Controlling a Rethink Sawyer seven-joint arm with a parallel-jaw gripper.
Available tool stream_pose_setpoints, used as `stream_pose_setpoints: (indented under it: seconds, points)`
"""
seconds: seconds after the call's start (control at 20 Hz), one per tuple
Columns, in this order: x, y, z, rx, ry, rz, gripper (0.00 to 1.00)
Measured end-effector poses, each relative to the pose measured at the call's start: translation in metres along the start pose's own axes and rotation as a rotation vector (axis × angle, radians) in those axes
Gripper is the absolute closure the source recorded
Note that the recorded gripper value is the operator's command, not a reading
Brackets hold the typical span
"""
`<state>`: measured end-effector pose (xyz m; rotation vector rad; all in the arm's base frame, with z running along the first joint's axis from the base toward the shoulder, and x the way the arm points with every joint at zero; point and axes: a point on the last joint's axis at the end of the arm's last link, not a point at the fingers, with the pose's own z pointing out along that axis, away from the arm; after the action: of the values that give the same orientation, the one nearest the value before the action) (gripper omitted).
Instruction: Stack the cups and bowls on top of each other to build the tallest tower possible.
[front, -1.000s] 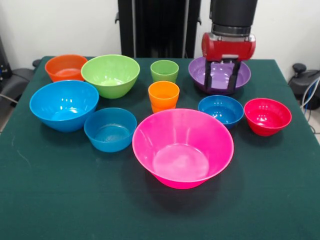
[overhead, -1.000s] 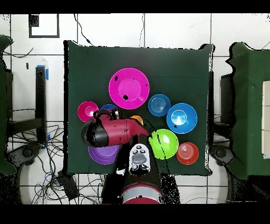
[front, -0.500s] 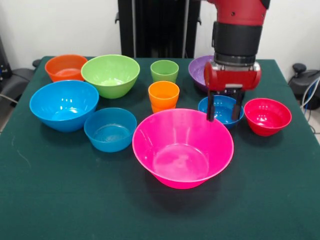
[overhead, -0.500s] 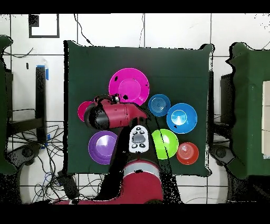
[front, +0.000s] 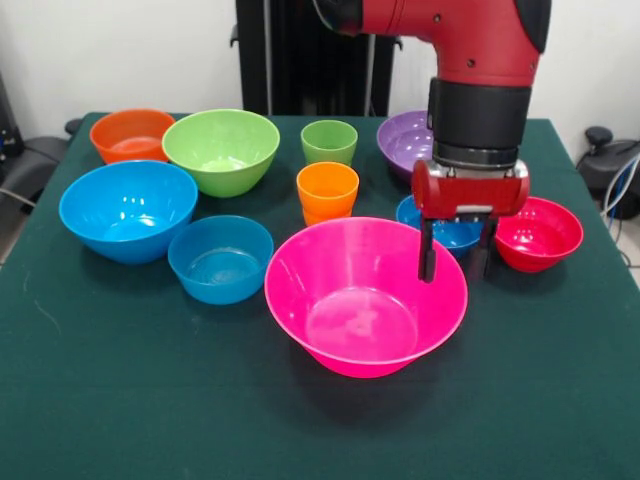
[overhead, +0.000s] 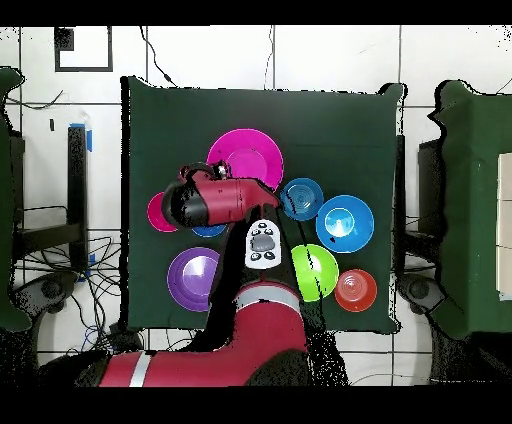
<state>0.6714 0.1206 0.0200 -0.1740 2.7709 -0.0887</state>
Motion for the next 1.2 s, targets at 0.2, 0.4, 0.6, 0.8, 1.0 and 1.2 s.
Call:
stream_pose_setpoints:
  seconds: [0.2,0.4,0.6,0.8,1.0,1.2]
  points:
    - [0.001,0.002,0.01,-0.003,0.004,0.0,0.0]
    - [0.008,0.004,0.019,-0.008,0.019,-0.001,0.0]
    - [0.021,0.007,0.03,-0.013,0.044,-0.001,0.0]
    - [0.033,0.01,0.039,-0.017,0.066,-0.002,0.0]
    - [0.042,0.012,0.047,-0.021,0.084,-0.003,0.0]
    - [0.047,0.014,0.051,-0.023,0.093,-0.004,0.0]
